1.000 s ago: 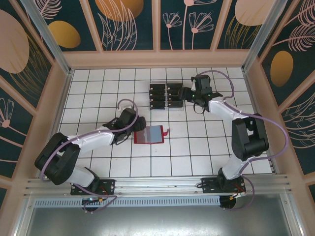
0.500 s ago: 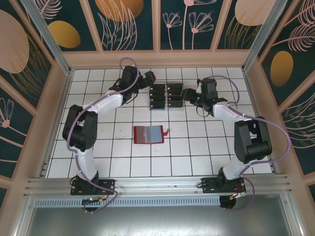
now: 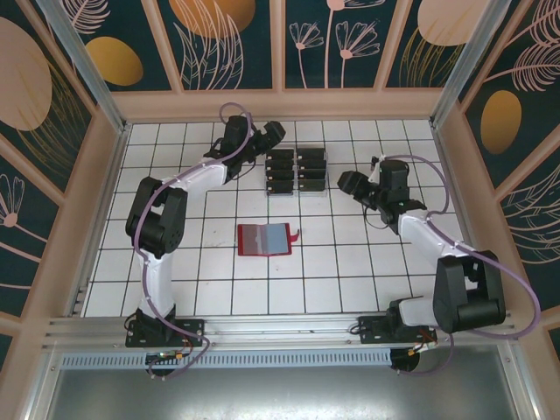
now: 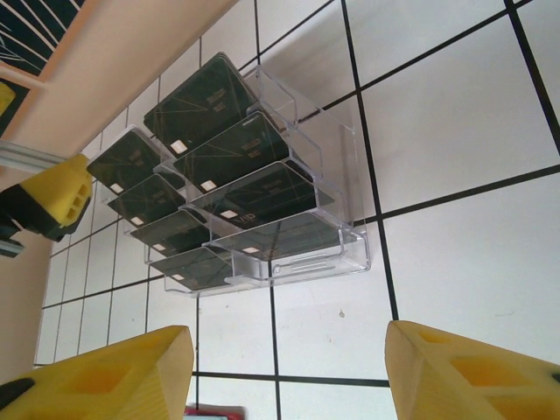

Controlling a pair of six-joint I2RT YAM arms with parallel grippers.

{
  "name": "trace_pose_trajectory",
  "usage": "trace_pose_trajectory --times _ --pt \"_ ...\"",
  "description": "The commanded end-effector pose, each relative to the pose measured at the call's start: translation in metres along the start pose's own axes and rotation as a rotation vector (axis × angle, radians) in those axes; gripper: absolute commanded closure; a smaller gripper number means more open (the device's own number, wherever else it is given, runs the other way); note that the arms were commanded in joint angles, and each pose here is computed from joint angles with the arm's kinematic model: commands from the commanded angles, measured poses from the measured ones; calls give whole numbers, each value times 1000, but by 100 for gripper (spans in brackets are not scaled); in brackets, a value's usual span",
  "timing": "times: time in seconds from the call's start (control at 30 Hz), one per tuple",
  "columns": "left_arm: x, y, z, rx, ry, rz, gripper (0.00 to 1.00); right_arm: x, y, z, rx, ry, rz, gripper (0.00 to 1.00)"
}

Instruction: Put the credit cards into the card holder

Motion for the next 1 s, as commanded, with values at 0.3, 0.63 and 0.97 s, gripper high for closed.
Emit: trace_pose_trajectory --times 0.3,0.63,0.97 --pt "16 -25 -15 27 40 6 1 0 22 -15 -25 -38 44 41" --pt "-7 -53 -42 140 -7 -78 1 -1 31 -23 -28 -59 47 41" --pt "-34 -79 -75 237 -46 -150 2 2 34 -29 -18 -57 43 41"
Point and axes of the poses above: each hand's point on the last joint's axis, 136 mm out from that joint toward the fingers, its own y axis back along the fingers, its own x axis along the line the jaws close on, z = x × y, the point moved 7 cm from there along y, back along the fingers, and after that the axes turned 8 degrees about y, right-handed, at the moved point
